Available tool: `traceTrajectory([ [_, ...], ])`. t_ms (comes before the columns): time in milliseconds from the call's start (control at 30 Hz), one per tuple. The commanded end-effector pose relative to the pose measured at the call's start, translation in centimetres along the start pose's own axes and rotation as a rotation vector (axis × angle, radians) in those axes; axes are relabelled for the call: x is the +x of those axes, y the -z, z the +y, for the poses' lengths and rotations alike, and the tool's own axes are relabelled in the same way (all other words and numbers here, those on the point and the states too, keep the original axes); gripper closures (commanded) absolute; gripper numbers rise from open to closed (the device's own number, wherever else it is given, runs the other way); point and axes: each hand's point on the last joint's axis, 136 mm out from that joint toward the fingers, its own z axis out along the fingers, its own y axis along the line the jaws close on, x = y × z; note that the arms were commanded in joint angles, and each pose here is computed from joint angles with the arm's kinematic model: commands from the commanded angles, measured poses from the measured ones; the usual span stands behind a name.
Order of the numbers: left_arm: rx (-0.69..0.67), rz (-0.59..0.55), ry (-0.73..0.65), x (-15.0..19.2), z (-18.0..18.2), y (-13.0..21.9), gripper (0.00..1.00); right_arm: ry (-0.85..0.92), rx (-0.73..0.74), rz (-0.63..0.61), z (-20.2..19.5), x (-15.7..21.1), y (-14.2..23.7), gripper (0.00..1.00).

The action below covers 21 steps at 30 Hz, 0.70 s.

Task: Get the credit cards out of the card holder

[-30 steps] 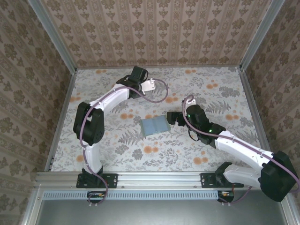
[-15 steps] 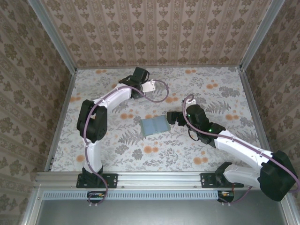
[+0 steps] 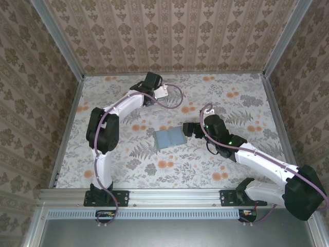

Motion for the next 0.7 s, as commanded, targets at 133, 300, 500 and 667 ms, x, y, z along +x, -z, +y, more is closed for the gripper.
traceTrajectory([
  [133,-0.024,-0.064,0.121,-1.1,2.4,2.5,0.73,-0.01,-0.005,0.01,-0.1,0.3,-0.4,0.0],
  [300,-0.039,-0.154,0.254,-1.3,4.1,6.8,0.7,-0.007,0.001,0.011,-0.2,0.4,-0.4,0.0],
  [500,-0.064,-0.254,0.416,0.5,5.1,11.6,0.68,-0.008,-0.003,0.008,-0.2,0.3,-0.4,0.0],
  [667,-0.086,-0.358,0.668,4.1,6.7,16.0,0.59,-0.002,0.016,0.0,-0.6,0.2,-0.3,0.0],
])
